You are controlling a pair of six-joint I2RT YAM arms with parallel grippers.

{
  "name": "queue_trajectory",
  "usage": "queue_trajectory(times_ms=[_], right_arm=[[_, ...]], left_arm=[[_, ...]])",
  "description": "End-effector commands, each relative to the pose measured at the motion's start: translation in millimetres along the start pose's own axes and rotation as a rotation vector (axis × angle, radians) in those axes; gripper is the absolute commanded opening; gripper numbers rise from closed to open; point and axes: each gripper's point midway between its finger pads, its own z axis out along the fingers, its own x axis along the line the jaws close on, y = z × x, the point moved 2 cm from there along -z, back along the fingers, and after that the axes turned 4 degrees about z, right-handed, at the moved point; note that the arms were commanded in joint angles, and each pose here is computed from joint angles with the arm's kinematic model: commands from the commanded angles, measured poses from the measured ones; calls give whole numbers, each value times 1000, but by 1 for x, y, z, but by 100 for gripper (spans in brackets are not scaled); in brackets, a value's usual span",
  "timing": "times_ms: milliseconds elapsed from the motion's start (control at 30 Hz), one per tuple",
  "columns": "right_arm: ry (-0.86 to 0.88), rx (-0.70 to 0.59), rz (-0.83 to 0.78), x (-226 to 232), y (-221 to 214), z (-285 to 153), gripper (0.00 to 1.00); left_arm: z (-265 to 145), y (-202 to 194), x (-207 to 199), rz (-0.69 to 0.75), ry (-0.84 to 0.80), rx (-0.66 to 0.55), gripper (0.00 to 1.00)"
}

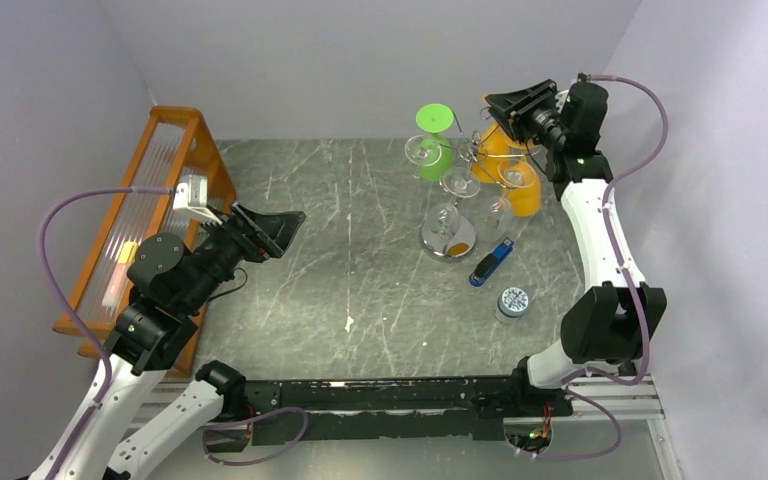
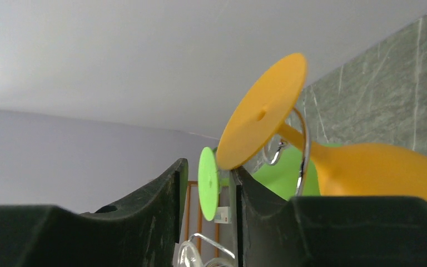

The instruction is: Place the wine glass upside down on the wine glass rack

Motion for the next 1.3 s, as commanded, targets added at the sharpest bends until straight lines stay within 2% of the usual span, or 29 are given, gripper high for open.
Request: queue_trajectory(times_ms=[0, 267, 600, 800, 1267], right_arm=[[-13, -14, -14, -5, 8, 8, 35], [7, -22, -19, -2, 10, 10, 33], [77, 56, -19, 11, -2, 5, 40], [48, 68, -2, 12, -6, -6, 46], [62, 115, 27, 16, -22, -28, 46]], left_arm=[[-4, 7, -1, 9, 9, -17, 87], [-1, 4, 0, 7, 13, -11, 86], [-1, 4, 0, 11, 14, -10, 86], [1, 3, 1, 4, 12, -11, 86], [6, 0, 2, -12, 5, -10, 86]])
